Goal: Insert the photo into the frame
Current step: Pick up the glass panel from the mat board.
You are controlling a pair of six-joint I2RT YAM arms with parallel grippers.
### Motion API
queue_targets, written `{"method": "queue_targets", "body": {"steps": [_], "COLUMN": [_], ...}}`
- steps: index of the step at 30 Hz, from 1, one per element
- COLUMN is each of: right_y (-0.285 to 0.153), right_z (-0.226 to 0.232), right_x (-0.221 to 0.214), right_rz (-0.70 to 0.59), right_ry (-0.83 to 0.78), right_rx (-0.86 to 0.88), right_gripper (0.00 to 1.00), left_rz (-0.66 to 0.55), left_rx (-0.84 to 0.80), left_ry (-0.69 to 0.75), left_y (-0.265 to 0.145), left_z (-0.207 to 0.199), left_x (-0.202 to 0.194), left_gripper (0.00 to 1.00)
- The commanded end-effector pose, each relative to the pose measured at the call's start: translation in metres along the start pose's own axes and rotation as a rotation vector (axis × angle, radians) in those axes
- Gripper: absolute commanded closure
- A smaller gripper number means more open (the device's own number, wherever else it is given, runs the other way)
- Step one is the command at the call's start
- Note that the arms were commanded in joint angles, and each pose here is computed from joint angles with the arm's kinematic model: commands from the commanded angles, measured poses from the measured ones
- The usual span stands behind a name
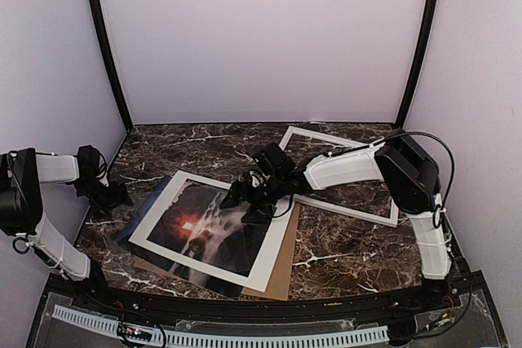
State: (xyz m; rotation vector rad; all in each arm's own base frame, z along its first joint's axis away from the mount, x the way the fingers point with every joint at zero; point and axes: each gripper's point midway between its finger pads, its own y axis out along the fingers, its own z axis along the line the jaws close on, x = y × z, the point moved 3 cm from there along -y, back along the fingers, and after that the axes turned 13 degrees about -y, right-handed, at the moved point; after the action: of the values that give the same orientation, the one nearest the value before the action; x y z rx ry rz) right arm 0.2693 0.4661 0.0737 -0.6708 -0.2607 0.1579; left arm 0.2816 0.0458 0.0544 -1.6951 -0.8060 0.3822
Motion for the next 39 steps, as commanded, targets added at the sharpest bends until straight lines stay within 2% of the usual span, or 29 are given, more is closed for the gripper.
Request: {"method": "queue_targets", "body": {"steps": [1,14,25,39], "right_y": [0.002,-0.003,-0.041,-0.046], "right_z": [-0.008,0.011,-0.029,-0.048], "right_x": [-0.001,-0.008,0.011,-0.007], "right_rz": [-0.003,-0.002,-0.070,-0.026], "right_ry": [0.057,0.044,-0.048,-0.063], "right_rx": [0.021,0.074,-0.206,-0.274], "right_gripper": [0.14,0.20,0.17,0.18], "left_rz": [0.116,0.151,0.126,0.125], "left_rx": [-0.060,-0.122,-0.140,-0.165], "left_ry": [0.001,0.057,0.070,0.071], "left_y": [0.011,0.011,0.005,0.002], "left_z": [-0.007,-0.027,-0.032,-0.038], "left_x": [-0.027,-0.042,-0.039,-0.046], "left_gripper": [0.12,0.15,0.15,0.18]}}
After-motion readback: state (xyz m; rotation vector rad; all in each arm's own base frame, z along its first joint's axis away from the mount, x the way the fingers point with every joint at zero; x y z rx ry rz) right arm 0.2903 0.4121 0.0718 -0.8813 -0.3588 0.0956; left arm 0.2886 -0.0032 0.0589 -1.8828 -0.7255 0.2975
